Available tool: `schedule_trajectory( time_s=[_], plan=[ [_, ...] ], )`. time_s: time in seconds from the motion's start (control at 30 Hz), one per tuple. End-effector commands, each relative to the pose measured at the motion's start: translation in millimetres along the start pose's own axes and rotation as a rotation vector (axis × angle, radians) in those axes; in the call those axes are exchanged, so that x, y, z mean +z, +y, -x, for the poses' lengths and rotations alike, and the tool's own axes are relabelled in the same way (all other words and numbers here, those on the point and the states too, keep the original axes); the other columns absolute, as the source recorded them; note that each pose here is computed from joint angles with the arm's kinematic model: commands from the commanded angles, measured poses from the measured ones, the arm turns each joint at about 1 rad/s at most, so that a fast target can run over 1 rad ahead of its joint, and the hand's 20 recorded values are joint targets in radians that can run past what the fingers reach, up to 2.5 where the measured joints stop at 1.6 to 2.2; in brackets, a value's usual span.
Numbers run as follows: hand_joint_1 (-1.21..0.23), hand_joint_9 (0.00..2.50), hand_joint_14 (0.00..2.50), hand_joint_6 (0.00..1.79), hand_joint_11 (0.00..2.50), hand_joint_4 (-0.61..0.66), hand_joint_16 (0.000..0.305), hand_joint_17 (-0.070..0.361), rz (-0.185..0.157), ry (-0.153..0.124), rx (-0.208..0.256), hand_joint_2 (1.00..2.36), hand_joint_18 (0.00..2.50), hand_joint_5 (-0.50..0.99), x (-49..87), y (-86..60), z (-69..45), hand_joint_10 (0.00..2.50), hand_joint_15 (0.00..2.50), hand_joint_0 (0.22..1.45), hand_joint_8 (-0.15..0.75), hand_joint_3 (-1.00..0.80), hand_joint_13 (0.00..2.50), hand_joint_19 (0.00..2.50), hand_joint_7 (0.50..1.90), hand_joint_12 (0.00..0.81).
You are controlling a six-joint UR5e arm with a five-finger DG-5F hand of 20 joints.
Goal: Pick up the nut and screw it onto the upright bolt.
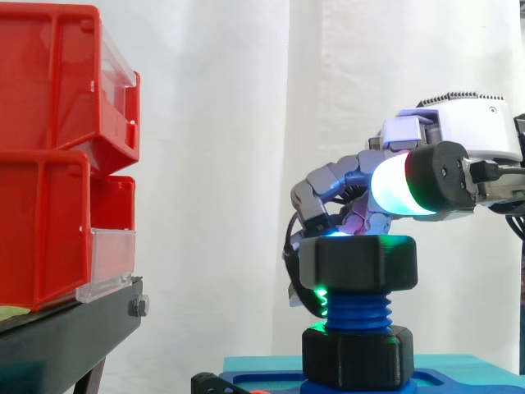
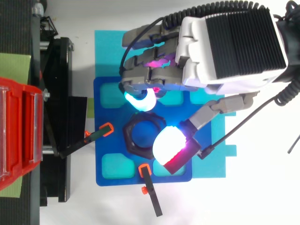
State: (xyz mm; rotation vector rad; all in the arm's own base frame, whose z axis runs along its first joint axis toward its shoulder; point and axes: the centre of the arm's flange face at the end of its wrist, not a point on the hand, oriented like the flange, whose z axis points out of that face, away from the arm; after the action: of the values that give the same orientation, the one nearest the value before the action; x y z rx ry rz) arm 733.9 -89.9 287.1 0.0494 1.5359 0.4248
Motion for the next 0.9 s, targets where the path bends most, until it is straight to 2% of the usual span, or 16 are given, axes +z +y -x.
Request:
schedule_trajectory(
  time_s=[0.0, 0.1, 0.13, 0.17, 0.23, 0.37, 0.5, 0.6, 0.67, 0.87],
  plan=[
    [-0.28, 1.36, 0.00, 0.50, 0.06, 0.15, 0.015, 0.034, 0.004, 0.001, 0.001, 1.00, 0.52, 0.06, -2.8, -5.3, 2.6, 0.00, 0.00, 0.55, 0.288, -0.50, 0.88, 0.00, 1.42, 0.195],
    [-0.27, 1.35, 0.00, 0.50, 0.08, 0.18, 0.015, 0.035, 0.015, -0.010, -0.003, 1.00, 0.52, 0.03, -1.6, -7.6, 10.1, 0.00, 0.00, 0.55, 0.291, -0.50, 0.88, 0.00, 1.31, 0.197],
    [-0.26, 1.34, 0.00, 0.50, 0.09, 0.21, 0.016, 0.035, 0.029, -0.033, -0.010, 1.00, 0.51, 0.01, 1.9, -9.6, 24.4, 0.00, 0.00, 0.55, 0.288, -0.50, 0.88, 0.00, 1.23, 0.201],
    [-0.26, 1.32, 0.00, 0.50, 0.08, 0.22, 0.016, 0.037, 0.044, -0.049, -0.015, 1.00, 0.50, 0.01, 5.0, -9.2, 34.8, 0.00, 0.00, 0.55, 0.284, -0.50, 0.88, 0.00, 1.22, 0.202],
    [-0.25, 1.26, 0.00, 0.50, 0.07, 0.25, 0.017, 0.039, 0.057, -0.050, -0.019, 1.00, 0.50, -0.02, 5.6, -10.0, 42.4, 0.00, 0.00, 0.54, 0.278, -0.50, 0.85, 0.00, 1.10, 0.206],
    [-0.24, 1.19, 0.00, 0.50, 0.05, 0.26, 0.018, 0.042, 0.061, -0.051, -0.022, 1.00, 0.49, -0.04, 6.3, -10.1, 48.1, 0.00, 0.00, 0.53, 0.278, -0.50, 0.83, 0.00, 1.01, 0.218],
    [-0.23, 1.15, 0.00, 0.50, 0.03, 0.25, 0.020, 0.046, 0.062, -0.050, -0.024, 1.00, 0.49, -0.07, 7.9, -7.8, 46.3, 0.00, 0.00, 0.53, 0.272, -0.50, 0.82, 0.00, 0.89, 0.221],
    [-0.22, 1.12, 0.00, 0.50, 0.01, 0.23, 0.023, 0.051, 0.050, -0.044, -0.030, 1.00, 0.49, -0.09, 11.4, -5.9, 34.1, 0.00, 0.00, 0.52, 0.276, -0.50, 0.79, 0.00, 0.80, 0.231],
    [-0.22, 1.10, 0.00, 0.50, 0.00, 0.23, 0.023, 0.053, 0.043, -0.037, -0.024, 1.00, 0.48, -0.09, 12.9, -5.0, 26.2, 0.00, 0.00, 0.52, 0.272, -0.50, 0.78, 0.00, 0.78, 0.234],
    [-0.21, 1.05, 0.00, 0.50, 0.00, 0.22, 0.025, 0.056, 0.023, -0.040, -0.020, 1.00, 0.45, -0.10, 16.8, 5.5, 18.1, 0.00, 0.00, 0.52, 0.265, -0.50, 0.73, 0.00, 0.75, 0.242]
  ],
)
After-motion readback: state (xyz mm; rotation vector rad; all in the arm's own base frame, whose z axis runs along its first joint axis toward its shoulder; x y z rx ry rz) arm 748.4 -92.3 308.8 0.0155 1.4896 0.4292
